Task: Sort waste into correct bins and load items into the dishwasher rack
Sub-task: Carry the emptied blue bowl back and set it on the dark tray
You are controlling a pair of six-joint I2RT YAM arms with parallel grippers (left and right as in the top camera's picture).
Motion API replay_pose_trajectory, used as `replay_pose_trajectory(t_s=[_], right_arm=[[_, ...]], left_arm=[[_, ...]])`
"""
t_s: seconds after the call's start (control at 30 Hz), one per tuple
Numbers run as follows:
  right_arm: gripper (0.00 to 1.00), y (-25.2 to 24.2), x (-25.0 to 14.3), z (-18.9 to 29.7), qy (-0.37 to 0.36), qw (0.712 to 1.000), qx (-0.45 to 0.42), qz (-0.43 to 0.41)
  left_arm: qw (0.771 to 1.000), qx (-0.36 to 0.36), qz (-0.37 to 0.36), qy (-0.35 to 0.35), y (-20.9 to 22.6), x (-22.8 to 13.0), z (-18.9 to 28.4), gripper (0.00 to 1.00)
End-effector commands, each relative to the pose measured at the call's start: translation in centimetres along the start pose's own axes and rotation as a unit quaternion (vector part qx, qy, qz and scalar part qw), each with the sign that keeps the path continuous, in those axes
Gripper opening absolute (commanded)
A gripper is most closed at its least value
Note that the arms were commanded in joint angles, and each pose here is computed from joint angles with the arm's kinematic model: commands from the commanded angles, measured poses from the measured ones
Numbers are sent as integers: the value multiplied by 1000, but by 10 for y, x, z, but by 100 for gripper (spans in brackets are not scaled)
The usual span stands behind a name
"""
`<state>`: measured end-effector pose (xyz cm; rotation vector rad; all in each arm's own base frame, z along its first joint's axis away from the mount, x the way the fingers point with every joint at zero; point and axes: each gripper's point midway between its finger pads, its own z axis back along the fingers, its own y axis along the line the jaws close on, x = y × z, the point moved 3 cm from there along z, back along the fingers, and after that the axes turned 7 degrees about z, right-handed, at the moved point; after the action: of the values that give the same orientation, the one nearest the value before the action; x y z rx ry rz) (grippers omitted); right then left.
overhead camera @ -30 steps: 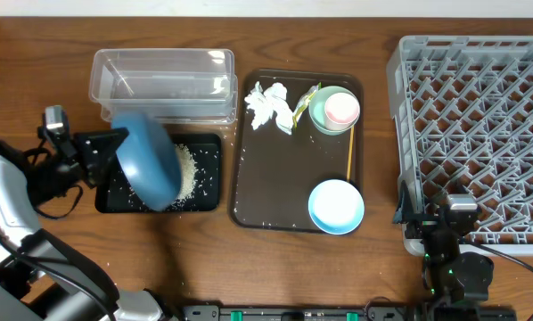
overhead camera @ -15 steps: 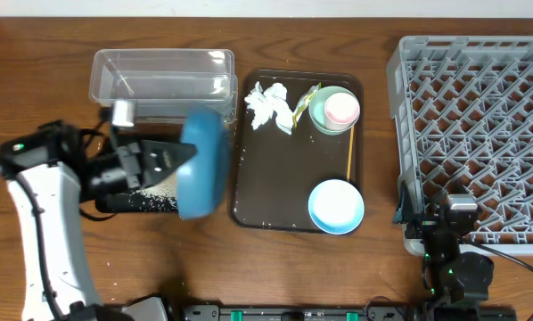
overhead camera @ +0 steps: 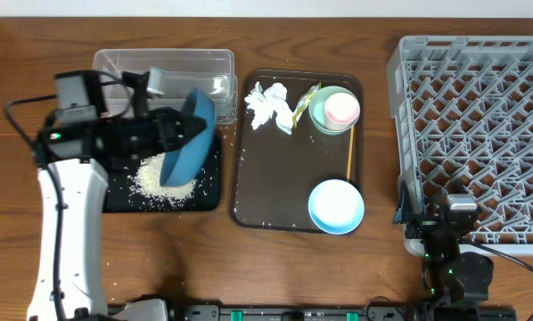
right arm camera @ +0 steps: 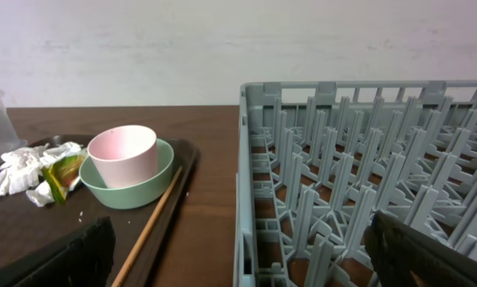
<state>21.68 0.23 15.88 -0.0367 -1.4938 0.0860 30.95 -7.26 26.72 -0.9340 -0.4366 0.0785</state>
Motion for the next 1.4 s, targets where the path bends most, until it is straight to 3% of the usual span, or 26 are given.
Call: replay_pose_trajectory(t_s=[0.0,0.17,0.5,0.87,1.23,1.37], right_arm=[[99,-1,-1,0,1,1000,-2,6],[99,-1,-1,0,1,1000,-2,6],[99,-1,-1,0,1,1000,-2,6],[99,-1,-1,0,1,1000,-2,6],[99,-1,-1,0,1,1000,-2,6],[99,-1,-1,0,1,1000,-2,6]], left_arm=[[998,55,15,-9,-26,-6,-11,7],[993,111,-35,16,-54,-35,-56,7],[958,253,-131,-40,-65,-62,-132,7],[956,258,-138,3,-42,-83,-220,7],[957,250,-147,24,-49,-106,-234,7],[957,248,-151,26,-51,-109,-235,14]])
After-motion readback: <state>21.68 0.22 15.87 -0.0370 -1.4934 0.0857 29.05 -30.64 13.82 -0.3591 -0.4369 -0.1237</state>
